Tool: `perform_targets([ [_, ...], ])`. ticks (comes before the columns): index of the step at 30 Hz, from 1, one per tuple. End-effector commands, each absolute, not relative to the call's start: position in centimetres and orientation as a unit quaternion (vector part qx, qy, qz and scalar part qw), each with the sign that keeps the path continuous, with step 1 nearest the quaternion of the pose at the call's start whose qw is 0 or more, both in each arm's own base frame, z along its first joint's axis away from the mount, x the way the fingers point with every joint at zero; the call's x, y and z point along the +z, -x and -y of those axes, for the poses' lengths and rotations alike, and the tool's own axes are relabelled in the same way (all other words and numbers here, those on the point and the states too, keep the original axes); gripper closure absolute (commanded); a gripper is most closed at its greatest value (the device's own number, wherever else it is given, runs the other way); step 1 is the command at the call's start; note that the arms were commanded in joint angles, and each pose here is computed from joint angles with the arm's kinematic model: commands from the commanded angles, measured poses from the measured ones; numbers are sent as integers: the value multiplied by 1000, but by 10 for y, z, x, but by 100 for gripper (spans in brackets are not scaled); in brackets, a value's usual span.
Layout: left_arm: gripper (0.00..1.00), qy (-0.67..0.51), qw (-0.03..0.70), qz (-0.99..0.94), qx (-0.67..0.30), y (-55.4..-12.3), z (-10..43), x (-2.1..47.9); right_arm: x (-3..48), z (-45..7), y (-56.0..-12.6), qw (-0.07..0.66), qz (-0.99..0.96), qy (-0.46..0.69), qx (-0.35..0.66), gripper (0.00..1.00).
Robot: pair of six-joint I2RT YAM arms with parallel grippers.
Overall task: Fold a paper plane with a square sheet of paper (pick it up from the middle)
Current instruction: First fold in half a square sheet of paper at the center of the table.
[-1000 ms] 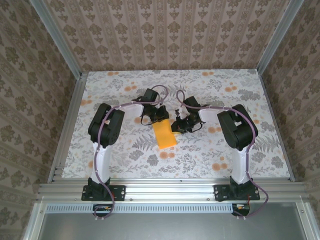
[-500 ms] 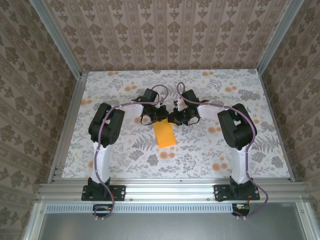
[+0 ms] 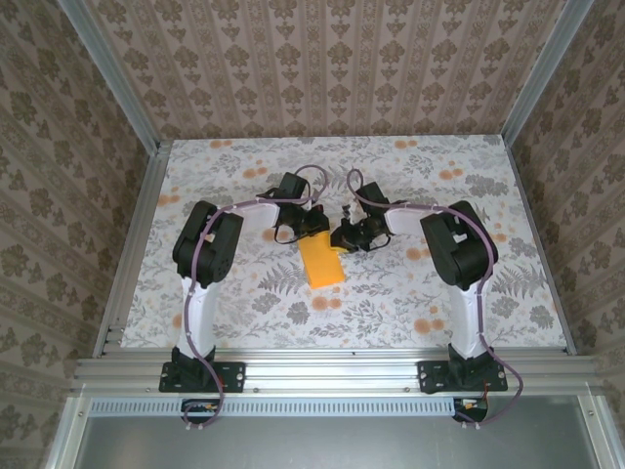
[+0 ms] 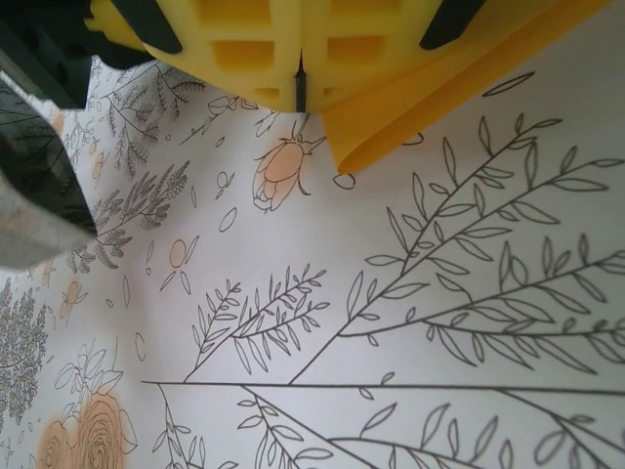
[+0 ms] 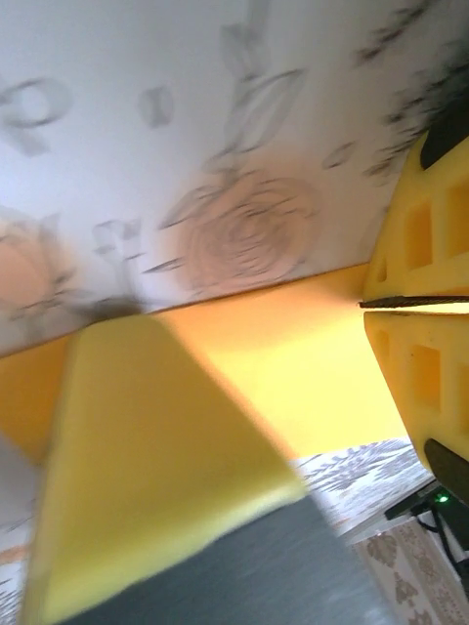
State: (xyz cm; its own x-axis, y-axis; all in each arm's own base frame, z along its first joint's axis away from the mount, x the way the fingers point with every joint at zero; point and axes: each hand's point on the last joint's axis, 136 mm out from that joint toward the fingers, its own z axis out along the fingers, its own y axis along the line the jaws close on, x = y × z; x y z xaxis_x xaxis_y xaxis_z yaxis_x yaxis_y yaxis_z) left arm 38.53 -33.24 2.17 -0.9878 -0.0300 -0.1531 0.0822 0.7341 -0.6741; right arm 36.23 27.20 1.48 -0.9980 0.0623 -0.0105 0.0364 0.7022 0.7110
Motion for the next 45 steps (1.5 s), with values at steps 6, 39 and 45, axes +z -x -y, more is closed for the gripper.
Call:
perform_targets([
  [6, 96, 25, 25, -963, -268, -364, 298, -42, 4, -251, -284, -81, -939, -16, 334, 86],
  [39, 95, 1, 30, -958, -286, -369, 310, -26, 9, -269, -321, -16, -947, -37, 317, 84],
  [45, 95, -6, 44, -960, -278, -378, 307, -21, -17, -248, -286, -61, -956, -48, 282, 85],
])
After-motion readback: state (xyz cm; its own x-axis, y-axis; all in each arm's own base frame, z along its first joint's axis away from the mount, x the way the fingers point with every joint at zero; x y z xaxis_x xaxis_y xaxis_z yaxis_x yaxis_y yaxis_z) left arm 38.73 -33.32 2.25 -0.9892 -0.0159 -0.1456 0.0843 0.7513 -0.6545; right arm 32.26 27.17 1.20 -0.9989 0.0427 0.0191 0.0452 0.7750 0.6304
